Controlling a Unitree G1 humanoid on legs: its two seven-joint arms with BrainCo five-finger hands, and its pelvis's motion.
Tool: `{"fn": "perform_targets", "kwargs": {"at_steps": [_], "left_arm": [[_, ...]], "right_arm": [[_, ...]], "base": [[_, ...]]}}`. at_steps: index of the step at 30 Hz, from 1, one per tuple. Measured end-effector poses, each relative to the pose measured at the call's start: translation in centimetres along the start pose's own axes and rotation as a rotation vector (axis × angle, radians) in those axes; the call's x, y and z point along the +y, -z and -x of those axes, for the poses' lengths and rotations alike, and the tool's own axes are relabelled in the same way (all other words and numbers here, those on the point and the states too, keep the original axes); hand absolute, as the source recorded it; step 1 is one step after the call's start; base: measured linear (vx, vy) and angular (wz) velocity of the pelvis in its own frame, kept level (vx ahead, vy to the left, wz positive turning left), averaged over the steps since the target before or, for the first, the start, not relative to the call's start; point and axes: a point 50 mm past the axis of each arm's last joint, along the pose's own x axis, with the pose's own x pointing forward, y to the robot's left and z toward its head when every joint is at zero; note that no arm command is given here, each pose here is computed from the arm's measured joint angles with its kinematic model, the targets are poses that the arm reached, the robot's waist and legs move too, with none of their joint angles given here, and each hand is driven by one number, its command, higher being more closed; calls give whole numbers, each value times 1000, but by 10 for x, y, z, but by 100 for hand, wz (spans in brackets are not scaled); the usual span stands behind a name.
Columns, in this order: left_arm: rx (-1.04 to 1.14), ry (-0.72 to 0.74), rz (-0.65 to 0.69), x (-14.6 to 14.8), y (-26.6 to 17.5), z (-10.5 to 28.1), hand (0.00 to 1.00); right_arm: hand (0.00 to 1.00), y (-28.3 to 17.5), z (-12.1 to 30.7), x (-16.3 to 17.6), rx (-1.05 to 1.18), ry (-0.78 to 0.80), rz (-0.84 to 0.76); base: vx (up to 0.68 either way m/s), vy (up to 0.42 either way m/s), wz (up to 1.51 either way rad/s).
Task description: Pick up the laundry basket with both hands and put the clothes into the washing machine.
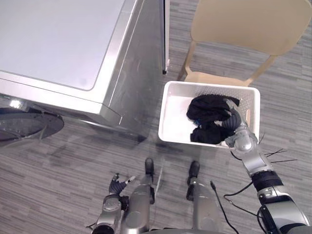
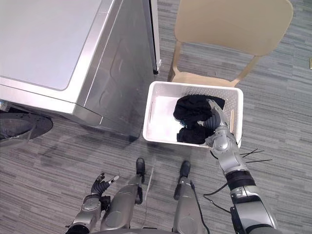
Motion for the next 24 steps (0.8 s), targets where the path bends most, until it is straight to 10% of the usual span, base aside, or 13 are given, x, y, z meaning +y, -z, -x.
{"fn": "perform_targets", "kwargs": {"at_steps": [9, 10, 24], "left_arm": [[-95, 17, 14, -12, -30, -6, 0], [-114, 18, 22, -13, -35, -6, 0], [-173, 46, 112, -27, -53, -2, 0]], "right_arm": [[0, -13, -30, -39, 20, 72, 157], [100, -18, -33, -43, 13, 83, 161], [100, -73, -39, -54, -151, 144, -19]], "base": [[-40, -33, 13], [-28, -71, 26], [12, -60, 7]]}}
